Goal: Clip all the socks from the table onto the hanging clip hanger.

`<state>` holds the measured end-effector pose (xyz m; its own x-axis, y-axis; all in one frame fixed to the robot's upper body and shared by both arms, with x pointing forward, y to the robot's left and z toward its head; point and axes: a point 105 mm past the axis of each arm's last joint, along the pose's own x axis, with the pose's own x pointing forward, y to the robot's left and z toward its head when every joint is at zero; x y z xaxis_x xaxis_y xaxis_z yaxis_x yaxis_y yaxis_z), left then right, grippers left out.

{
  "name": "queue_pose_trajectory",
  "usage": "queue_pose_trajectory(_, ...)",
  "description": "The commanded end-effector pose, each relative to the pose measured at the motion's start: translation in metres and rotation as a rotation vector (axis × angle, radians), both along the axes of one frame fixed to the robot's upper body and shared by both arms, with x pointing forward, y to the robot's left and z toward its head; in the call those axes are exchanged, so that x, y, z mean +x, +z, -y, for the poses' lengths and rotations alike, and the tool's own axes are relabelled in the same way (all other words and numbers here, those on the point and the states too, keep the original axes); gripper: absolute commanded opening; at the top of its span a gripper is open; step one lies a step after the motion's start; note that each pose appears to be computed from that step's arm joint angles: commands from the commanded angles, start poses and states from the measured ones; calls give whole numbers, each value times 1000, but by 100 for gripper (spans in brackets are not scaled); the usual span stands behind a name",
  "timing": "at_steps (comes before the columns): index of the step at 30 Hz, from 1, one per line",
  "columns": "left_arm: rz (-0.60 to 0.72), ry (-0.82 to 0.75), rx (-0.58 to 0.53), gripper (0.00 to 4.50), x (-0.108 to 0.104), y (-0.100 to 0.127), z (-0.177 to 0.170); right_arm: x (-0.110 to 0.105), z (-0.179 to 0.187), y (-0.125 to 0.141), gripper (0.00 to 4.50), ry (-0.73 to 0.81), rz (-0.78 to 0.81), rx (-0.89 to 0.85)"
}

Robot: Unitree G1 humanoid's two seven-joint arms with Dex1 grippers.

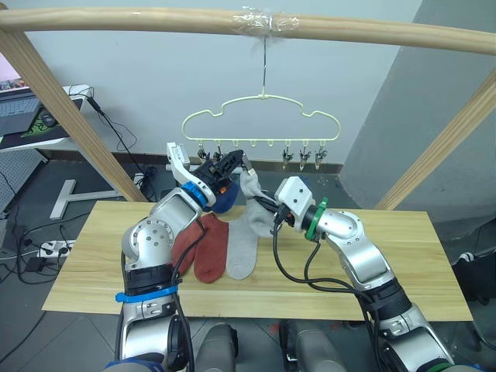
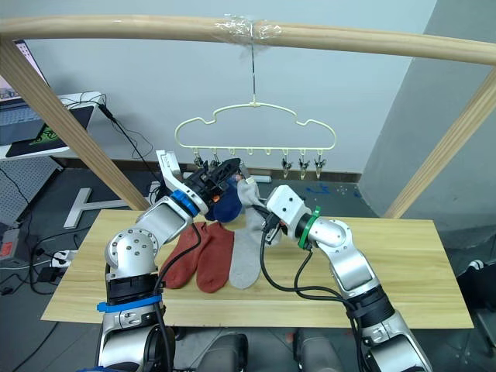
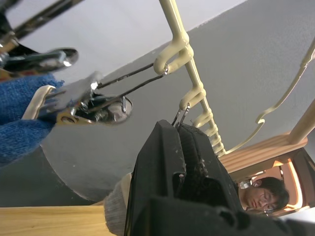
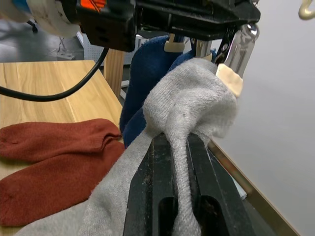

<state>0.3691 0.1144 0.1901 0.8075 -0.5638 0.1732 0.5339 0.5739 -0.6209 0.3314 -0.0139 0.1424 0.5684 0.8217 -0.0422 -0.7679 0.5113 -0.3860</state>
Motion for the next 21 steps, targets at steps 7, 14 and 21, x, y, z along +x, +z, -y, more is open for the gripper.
queue_pose_trajectory(7, 71, -35, -15, 148, -6, 16, 3, -1, -2, 23, 0, 12, 59, 47)
queue_pose_trajectory(14, 65, -66, 7, 359, -13, 14, 3, 3, 1, 21, 0, -23, 27, 78)
queue_pose_trajectory(21, 82, -122, 235, 450, -41, 3, -12, 12, 7, 15, 76, -96, -93, 168)
